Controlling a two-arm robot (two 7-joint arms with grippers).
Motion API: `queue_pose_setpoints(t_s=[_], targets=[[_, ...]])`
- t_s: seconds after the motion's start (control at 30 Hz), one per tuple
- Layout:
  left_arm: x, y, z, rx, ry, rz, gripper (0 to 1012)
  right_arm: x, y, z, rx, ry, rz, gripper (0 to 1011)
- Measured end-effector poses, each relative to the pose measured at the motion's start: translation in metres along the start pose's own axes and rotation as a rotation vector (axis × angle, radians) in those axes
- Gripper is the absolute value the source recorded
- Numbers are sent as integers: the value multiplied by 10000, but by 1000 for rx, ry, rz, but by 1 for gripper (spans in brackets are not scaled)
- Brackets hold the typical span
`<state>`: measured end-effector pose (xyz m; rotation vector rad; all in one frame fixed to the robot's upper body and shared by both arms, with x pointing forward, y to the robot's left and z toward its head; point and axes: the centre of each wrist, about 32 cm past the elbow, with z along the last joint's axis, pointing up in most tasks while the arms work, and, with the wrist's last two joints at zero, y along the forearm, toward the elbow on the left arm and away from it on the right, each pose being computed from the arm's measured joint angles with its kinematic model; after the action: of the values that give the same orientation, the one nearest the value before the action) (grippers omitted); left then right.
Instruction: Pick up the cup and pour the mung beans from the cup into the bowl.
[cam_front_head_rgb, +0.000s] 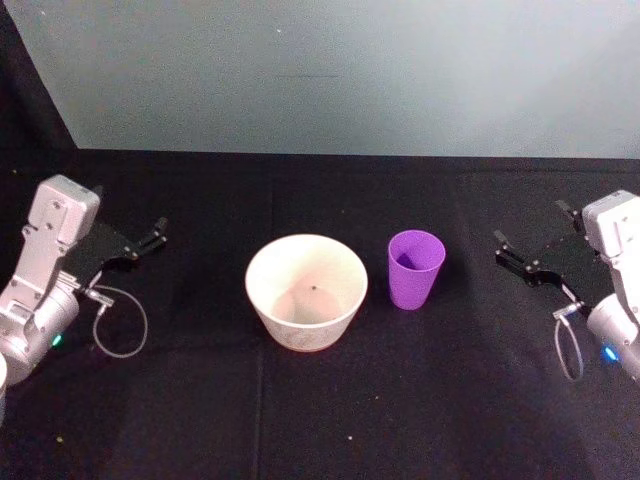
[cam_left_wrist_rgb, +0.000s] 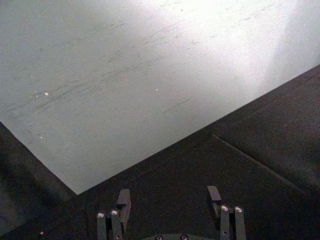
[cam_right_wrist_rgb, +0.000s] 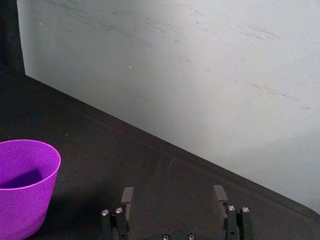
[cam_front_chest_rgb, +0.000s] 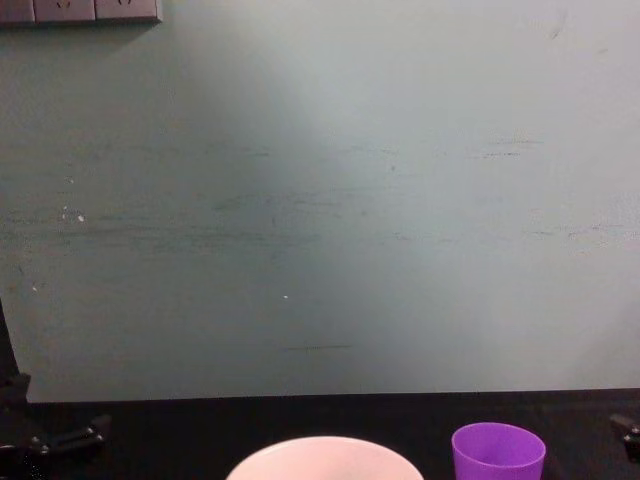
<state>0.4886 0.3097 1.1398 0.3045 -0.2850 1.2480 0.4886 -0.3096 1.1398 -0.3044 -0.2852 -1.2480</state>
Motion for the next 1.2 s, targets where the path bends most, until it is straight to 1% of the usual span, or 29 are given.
queue_pose_setpoints(t_s=[1.2], targets=[[0, 0, 0, 0, 0, 0, 1000, 0, 0, 0, 0, 0, 0, 1003]])
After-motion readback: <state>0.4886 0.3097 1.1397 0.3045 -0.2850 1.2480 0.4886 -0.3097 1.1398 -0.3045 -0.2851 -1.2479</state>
